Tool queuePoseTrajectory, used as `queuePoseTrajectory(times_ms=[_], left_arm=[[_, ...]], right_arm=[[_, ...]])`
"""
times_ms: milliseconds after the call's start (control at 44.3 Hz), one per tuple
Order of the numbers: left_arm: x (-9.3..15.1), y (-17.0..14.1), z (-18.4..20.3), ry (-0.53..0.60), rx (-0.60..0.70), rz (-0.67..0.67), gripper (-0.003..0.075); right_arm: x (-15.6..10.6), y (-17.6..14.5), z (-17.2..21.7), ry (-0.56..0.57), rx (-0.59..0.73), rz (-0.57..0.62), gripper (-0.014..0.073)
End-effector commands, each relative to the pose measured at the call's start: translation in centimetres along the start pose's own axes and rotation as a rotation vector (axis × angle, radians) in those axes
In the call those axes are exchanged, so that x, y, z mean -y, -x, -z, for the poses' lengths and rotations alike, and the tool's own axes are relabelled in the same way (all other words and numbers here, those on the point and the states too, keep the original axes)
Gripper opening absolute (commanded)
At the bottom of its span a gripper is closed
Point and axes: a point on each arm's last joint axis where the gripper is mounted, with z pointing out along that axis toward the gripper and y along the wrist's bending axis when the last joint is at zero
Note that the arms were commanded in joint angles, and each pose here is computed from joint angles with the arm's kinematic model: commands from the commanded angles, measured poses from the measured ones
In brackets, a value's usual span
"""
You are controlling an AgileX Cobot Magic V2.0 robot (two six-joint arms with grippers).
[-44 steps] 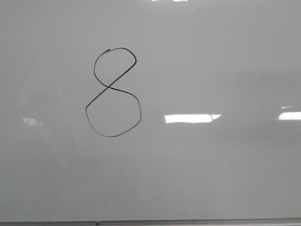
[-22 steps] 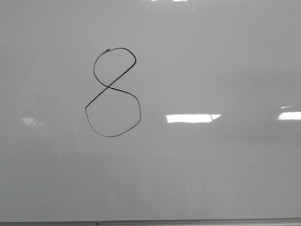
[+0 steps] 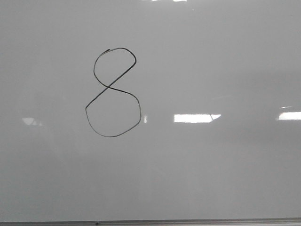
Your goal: Write number 8 on whiteboard
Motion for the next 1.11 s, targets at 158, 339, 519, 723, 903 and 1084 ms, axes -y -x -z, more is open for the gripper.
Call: queuePoseTrajectory(times_ms=[158,339,519,723,903,1084], left_arm=[[0.3,-0.6,0.2,-0.047,0.065,-0.031,-0.0021],[0.0,-3.9,0.2,-0.042,0.112,-0.038,-0.0021],[-0.2,-7.8,-1.2,-0.035,0.123,-0.072,-0.0021],[-0.3,-9.5,-1.5,-0.033,0.058,-0.072,-0.002],[-0.3,-9.5,-1.5,-0.033,0.061,-0.072,-0.0021],[-0.3,-9.5,-1.5,-0.033,0.061,-0.072,-0.0021]], right_arm=[[0.0,1.2,0.2,-0.007,0.081,0.015,-0.007],[0.0,1.2,0.2,-0.007,0.081,0.015,-0.007],[0.0,1.2,0.2,-0.007,0.081,0.015,-0.007],[0.0,1.2,0.2,-0.007,0.081,0.015,-0.007],[0.0,1.2,0.2,-0.007,0.081,0.015,-0.007],[0.0,1.2,0.2,-0.007,0.081,0.015,-0.007]])
